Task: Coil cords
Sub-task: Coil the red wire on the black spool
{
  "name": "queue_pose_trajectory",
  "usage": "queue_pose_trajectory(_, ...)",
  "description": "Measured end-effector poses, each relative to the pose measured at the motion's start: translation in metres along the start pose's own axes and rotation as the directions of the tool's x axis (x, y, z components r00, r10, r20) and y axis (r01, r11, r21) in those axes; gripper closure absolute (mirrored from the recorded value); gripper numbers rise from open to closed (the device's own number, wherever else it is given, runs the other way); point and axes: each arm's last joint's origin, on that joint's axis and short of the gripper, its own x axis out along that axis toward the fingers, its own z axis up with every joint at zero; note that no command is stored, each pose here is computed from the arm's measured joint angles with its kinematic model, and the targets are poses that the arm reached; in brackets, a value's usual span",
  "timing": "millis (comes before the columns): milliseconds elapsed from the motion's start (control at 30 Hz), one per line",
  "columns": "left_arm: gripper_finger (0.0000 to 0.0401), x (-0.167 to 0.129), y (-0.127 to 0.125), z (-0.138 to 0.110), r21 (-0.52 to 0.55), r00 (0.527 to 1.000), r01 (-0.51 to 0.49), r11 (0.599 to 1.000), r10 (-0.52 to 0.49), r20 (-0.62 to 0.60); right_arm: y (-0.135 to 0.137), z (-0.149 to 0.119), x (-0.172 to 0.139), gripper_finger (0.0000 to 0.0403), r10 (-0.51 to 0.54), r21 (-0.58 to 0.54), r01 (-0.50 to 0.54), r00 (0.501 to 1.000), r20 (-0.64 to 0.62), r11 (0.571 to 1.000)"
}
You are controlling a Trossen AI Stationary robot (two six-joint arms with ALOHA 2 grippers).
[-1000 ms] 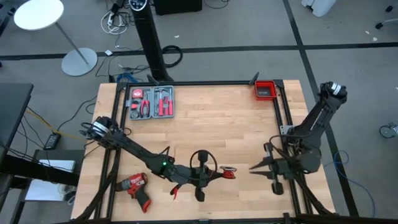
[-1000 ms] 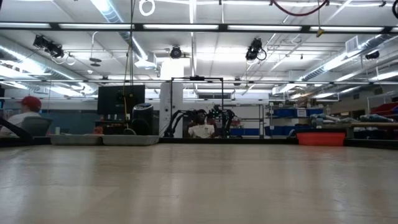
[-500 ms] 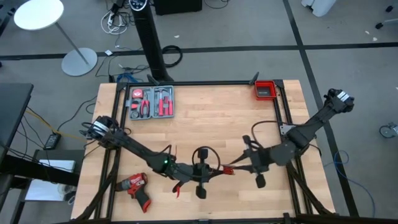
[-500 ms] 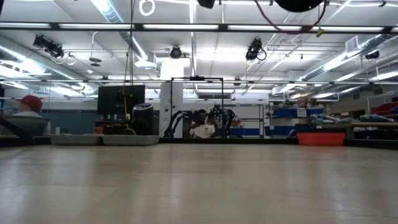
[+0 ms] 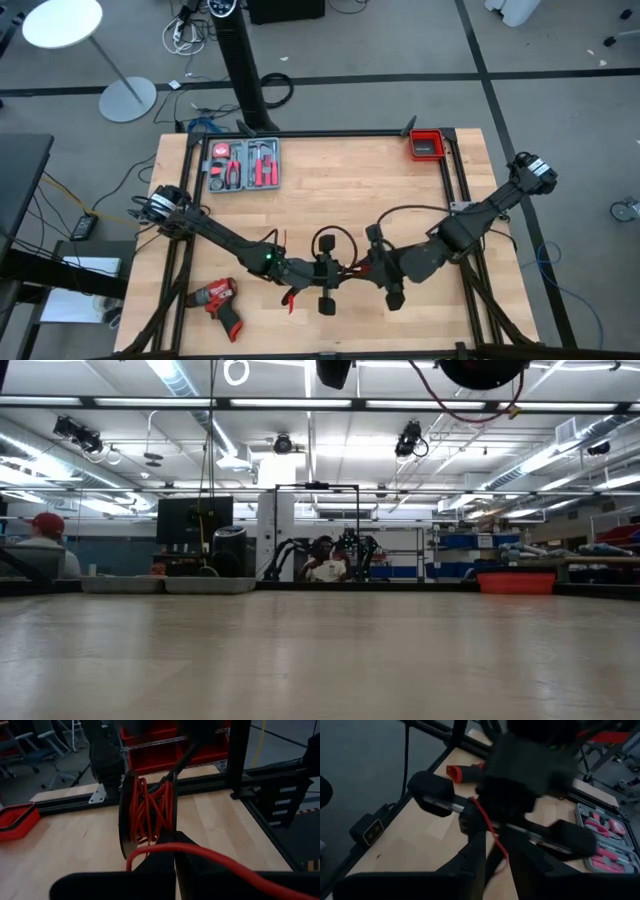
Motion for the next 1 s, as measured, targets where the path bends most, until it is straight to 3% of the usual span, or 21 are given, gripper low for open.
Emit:
queue_pose_trajectory(267,0.0401,0.001,-0.001,0.013,-0.034,1.000,0.010,0.999,-0.011,-0.028,0.005,0.010,0.014,0.0324,0.011,-0.096,-0.013,1.000,-0.023,0.995)
queue_pose_trajectory(1000,0.0401,0.001,-0.001,0.023,-0.071,1.000,0.016,0.997,-0.016,-0.004,0.000,0.006,0.014,0.0322,-0.026,-0.102,0.019,0.997,-0.067,0.995)
